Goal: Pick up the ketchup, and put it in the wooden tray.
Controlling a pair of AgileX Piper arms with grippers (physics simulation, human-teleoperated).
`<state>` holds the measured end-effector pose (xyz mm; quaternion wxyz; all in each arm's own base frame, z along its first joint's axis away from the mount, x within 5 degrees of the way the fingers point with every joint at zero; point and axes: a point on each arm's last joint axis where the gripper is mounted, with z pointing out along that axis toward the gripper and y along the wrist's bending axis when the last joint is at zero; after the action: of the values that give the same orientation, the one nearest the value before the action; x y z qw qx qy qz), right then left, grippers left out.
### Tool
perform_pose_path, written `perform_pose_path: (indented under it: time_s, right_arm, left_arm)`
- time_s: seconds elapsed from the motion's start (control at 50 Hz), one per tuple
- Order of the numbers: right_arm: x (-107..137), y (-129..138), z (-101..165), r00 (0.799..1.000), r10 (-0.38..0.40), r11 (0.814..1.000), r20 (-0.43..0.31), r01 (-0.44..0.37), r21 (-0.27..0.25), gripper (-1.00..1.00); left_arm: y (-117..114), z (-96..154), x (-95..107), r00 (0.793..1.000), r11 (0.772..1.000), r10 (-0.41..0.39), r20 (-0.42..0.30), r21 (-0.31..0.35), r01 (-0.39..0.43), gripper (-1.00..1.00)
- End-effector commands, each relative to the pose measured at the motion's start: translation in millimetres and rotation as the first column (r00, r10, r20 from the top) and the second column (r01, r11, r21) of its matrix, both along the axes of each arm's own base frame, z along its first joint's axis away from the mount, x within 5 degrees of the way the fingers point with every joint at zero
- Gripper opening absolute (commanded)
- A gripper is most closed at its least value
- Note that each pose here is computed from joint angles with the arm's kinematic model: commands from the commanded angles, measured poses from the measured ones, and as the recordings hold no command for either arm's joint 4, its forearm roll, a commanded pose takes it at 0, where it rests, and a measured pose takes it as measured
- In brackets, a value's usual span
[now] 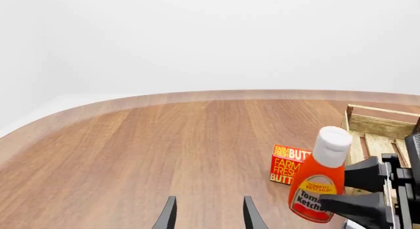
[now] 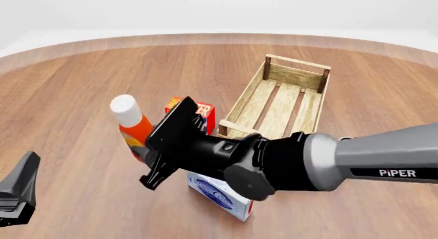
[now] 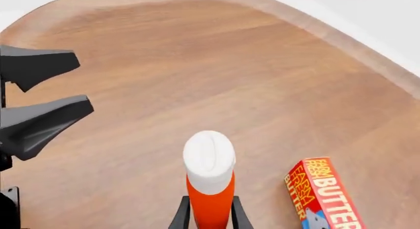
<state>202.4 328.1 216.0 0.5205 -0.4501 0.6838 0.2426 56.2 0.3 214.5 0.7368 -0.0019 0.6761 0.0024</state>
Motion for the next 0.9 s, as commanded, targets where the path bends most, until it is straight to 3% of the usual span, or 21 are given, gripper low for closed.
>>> perform_pose_path:
  time_s: [0.02, 0.1, 0.32, 0.44, 0.48, 0.56, 0.9]
  right_arm:
    - [35.0, -24.9, 25.6, 0.994, -0.11, 0.994, 0.014, 0.11, 0.013, -1.0]
    - [53.5, -39.0, 25.5, 0.985, -0.174, 0.985, -0.004, 0.174, 0.01, -1.0]
    - [68.1, -66.3, 48.4, 0.966, -0.258, 0.965, -0.013, 0.258, 0.045, -1.0]
    - [80.6, -97.9, 63.6, 0.937, -0.348, 0.933, -0.023, 0.348, 0.087, -1.0]
    - [91.1, -112.7, 62.8, 0.92, -0.391, 0.918, -0.018, 0.391, 0.069, -1.0]
    - [95.5, -137.1, 68.1, 0.894, -0.449, 0.89, -0.011, 0.448, 0.086, -1.0]
    - [113.8, -189.4, 68.6, 0.813, -0.582, 0.81, -0.013, 0.581, 0.075, -1.0]
  left_arm:
    - [0.0, 0.0, 0.0, 1.0, 1.0, 0.0, 0.0, 0.0, 0.0, 1.0]
    - [0.0, 0.0, 0.0, 1.0, 1.0, 0.0, 0.0, 0.0, 0.0, 1.0]
    - [0.0, 0.0, 0.0, 1.0, 1.0, 0.0, 0.0, 0.0, 0.0, 1.0]
    - [0.0, 0.0, 0.0, 1.0, 1.0, 0.0, 0.0, 0.0, 0.0, 1.0]
    - [0.0, 0.0, 0.0, 1.0, 1.0, 0.0, 0.0, 0.0, 0.0, 1.0]
    - [0.0, 0.0, 0.0, 1.0, 1.0, 0.0, 0.0, 0.0, 0.0, 1.0]
    - [0.0, 0.0, 0.0, 1.0, 1.0, 0.0, 0.0, 0.0, 0.0, 1.0]
